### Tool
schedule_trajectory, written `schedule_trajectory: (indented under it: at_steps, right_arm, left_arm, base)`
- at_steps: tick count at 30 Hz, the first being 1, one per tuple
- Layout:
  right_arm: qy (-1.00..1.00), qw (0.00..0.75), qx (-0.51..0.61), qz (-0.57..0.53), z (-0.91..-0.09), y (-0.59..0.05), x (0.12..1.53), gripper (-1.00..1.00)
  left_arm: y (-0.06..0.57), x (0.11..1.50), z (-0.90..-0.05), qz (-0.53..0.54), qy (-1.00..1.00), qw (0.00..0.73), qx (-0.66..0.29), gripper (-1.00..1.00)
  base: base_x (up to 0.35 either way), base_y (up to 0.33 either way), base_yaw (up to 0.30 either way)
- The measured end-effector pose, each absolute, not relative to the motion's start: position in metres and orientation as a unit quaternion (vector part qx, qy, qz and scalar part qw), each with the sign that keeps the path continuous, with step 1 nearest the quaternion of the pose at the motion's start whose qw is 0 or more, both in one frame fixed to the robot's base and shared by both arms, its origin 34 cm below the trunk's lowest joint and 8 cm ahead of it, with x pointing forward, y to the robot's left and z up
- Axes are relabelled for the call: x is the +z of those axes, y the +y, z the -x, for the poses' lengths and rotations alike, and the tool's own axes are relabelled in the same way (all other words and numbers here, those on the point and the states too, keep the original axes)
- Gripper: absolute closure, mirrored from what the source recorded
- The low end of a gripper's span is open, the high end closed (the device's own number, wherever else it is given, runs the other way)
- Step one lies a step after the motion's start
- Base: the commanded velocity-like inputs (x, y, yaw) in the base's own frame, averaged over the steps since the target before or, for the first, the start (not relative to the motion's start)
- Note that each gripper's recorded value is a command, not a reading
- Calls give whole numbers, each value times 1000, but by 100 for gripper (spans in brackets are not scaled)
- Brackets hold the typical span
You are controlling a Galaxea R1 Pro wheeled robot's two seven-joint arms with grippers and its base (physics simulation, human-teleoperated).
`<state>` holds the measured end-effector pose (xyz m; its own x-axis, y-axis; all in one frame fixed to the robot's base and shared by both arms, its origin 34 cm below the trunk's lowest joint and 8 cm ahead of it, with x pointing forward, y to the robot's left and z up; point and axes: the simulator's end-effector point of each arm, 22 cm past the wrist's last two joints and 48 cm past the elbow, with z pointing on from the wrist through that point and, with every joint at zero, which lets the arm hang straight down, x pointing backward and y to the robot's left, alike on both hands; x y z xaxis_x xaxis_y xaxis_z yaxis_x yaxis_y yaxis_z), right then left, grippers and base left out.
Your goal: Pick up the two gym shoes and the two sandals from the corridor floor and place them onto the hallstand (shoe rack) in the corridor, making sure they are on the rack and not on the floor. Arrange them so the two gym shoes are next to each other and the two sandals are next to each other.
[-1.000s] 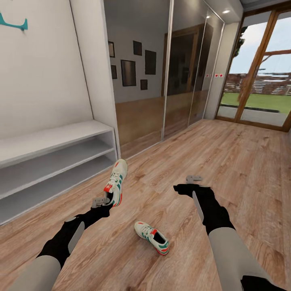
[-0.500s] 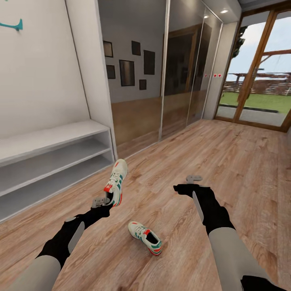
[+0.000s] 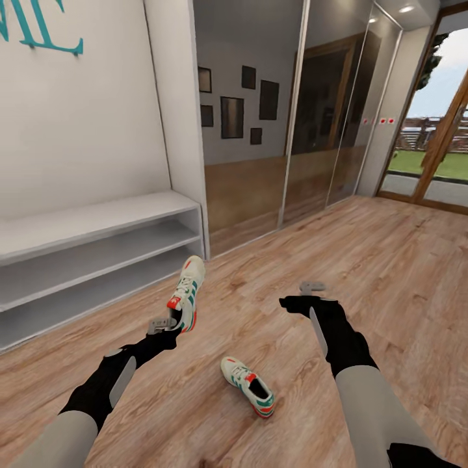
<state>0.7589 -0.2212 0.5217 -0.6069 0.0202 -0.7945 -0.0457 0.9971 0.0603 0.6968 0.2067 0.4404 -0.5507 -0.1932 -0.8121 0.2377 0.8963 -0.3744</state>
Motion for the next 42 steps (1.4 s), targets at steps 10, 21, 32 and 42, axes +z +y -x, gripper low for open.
schedule_trajectory:
  at_steps: [10,21,32,42]
  right_arm:
    - [896,443,37,7,-759,-222,522,-100]
    - [896,443,37,7,-759,-222,521,-100]
    - [896,443,37,7,-759,-221,522,-100]
    - [895,444,37,7,-759,-221,522,-100]
  left_arm:
    - [207,440,-697,-13,851,474,-227,100]
    - [207,440,-697,-13,851,474,-228,100]
    - [207,441,-697,-13,850,474,-228,100]
    - [207,440,-697,-13,851,474,-228,100]
  base:
    - [108,-225,219]
    - [2,-16,6]
    - [0,0,149]
    - [0,-46,159]
